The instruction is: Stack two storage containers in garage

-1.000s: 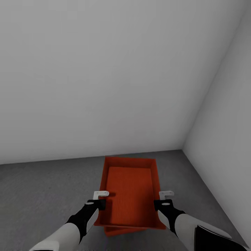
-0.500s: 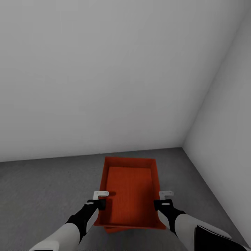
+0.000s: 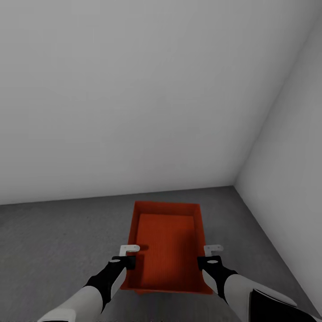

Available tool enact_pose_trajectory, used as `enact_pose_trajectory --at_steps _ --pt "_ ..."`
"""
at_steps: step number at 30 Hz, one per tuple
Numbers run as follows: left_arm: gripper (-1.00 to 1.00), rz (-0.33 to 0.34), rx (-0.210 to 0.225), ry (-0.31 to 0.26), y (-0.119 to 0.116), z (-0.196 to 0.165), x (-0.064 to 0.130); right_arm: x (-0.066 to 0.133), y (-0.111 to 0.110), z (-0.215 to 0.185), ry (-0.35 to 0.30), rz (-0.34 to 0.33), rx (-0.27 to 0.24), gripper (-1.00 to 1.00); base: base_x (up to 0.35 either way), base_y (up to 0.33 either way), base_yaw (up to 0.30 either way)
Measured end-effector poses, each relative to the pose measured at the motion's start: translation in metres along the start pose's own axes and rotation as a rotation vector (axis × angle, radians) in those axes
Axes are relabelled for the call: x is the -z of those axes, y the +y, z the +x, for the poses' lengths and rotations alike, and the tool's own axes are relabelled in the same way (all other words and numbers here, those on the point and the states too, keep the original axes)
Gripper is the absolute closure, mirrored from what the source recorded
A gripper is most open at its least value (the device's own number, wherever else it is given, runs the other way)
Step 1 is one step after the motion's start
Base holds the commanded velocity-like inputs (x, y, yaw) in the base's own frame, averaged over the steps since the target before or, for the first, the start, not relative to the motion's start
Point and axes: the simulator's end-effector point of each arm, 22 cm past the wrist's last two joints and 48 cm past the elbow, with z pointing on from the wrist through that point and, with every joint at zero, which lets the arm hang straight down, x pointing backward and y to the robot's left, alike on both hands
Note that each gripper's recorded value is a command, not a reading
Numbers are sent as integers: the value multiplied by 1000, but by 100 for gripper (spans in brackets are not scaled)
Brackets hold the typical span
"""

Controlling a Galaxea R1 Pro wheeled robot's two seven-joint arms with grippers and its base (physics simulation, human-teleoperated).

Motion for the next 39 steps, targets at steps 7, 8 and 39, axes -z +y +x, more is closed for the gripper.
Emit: enact_pose_trajectory --at_steps 7,8,39 --pt "100 0 0 11 0 6 -3 -3 1 6 11 -1 2 100 0 0 0" --pt "100 0 0 13 0 6 -4 -3 1 6 12 -1 2 100 0 0 0" --pt "100 0 -1 54 1 27 -15 -14 5 27 53 -5 10 100 0 0 0"
